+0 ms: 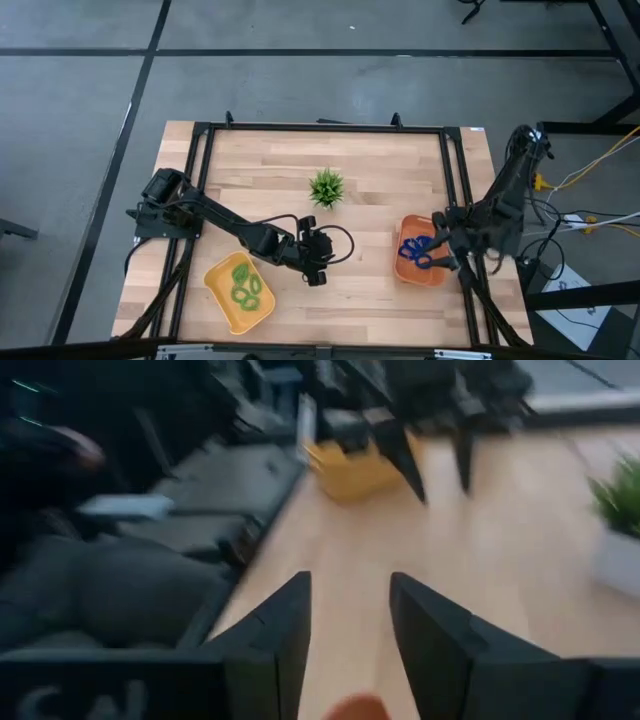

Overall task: Sort spring keychains
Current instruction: Return to Home Position

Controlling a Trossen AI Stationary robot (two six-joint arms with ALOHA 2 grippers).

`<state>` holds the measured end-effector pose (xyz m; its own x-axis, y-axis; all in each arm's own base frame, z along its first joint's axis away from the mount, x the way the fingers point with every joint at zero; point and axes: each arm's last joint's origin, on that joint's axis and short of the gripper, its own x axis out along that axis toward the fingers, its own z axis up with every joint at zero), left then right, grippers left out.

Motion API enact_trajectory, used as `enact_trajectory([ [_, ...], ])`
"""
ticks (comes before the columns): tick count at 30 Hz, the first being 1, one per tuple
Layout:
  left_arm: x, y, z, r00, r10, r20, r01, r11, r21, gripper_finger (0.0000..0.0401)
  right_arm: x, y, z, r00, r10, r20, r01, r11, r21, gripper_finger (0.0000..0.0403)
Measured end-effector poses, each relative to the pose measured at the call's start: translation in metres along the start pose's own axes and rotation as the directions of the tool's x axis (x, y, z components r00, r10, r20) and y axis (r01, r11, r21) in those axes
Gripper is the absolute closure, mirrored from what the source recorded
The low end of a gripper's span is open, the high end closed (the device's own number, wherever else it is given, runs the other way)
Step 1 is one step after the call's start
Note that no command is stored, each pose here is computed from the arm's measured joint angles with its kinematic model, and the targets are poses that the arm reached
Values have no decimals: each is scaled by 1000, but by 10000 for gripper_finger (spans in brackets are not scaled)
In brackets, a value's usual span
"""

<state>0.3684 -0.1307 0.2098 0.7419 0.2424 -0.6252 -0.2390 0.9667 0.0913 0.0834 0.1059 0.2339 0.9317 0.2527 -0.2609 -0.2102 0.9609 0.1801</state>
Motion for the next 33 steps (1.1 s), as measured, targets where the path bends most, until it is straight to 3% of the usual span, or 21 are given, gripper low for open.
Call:
enact_trajectory([
  [4,1,2,1,1000,6,0,-6,1000,-4,221,-7,-17,-4,987,102,122,-96,994,-52,267],
  [11,5,9,4,1000,20,3,-20,999,-33,221,-14,-41,-13,962,138,237,-103,982,-156,266],
  [20,8,13,7,999,-34,4,34,997,-67,221,-17,-59,-16,940,149,306,-63,960,-274,266],
  [27,9,13,8,999,-43,7,44,997,-70,221,-7,-72,-33,944,65,324,26,963,-268,266],
  [33,9,13,8,999,-44,7,45,997,-69,221,2,-81,-45,953,49,300,36,963,-269,266],
])
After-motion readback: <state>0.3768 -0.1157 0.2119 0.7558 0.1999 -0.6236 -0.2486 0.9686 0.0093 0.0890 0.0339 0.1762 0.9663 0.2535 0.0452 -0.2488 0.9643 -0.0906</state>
